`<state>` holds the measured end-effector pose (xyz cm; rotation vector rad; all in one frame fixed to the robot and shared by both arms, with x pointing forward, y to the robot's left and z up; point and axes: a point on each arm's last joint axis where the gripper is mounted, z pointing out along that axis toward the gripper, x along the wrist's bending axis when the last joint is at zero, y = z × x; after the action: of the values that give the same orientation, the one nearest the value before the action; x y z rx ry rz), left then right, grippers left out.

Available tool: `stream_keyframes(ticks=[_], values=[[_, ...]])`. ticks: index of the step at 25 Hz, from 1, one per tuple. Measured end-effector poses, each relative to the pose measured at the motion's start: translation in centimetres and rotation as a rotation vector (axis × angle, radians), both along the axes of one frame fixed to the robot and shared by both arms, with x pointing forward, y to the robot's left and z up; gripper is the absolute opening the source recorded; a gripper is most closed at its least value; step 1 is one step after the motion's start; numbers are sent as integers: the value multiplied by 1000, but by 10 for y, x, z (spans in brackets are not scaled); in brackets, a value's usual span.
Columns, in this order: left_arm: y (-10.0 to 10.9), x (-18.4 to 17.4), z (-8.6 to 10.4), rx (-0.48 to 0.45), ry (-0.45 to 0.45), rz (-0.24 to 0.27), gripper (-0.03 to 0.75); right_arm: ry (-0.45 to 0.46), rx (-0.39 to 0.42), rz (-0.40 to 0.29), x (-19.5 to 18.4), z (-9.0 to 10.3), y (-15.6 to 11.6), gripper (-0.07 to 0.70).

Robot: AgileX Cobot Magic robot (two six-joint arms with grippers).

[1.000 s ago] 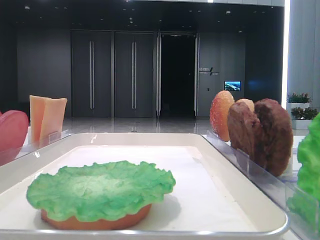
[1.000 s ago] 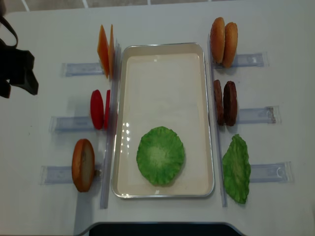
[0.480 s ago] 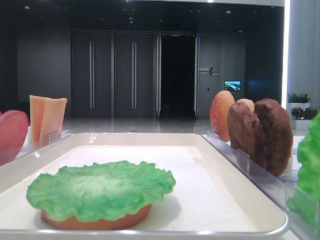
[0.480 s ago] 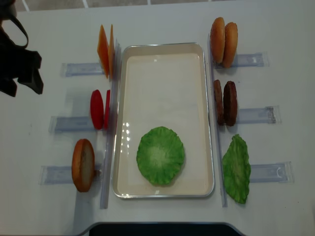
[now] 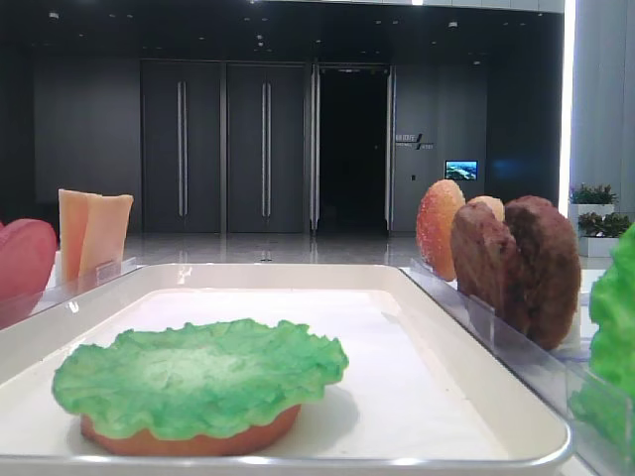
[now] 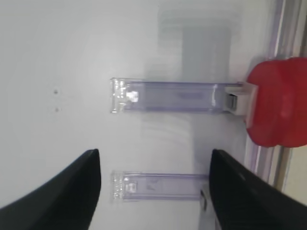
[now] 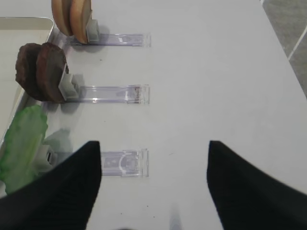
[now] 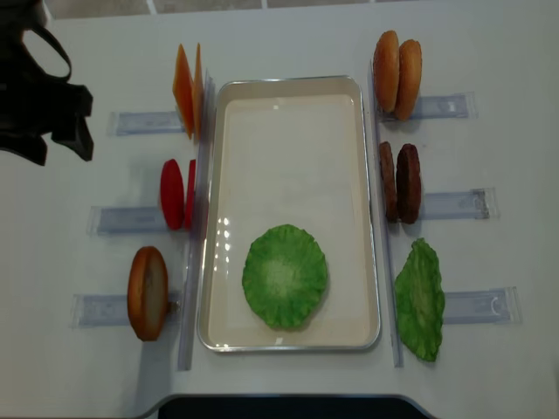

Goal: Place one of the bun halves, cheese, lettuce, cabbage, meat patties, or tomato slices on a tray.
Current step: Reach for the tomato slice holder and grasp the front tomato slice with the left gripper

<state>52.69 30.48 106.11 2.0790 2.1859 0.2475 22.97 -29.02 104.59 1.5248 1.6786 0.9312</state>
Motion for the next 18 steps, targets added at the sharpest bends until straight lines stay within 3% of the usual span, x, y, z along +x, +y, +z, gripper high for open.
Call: stream_keyframes(ticks=[10,18], values=[[-65,-1,0,-46,-50,-44,535,0,0,0,0,0,0,478],[-110,1,-21,-60,-14,-88,535,0,0,0,0,0,0,478]])
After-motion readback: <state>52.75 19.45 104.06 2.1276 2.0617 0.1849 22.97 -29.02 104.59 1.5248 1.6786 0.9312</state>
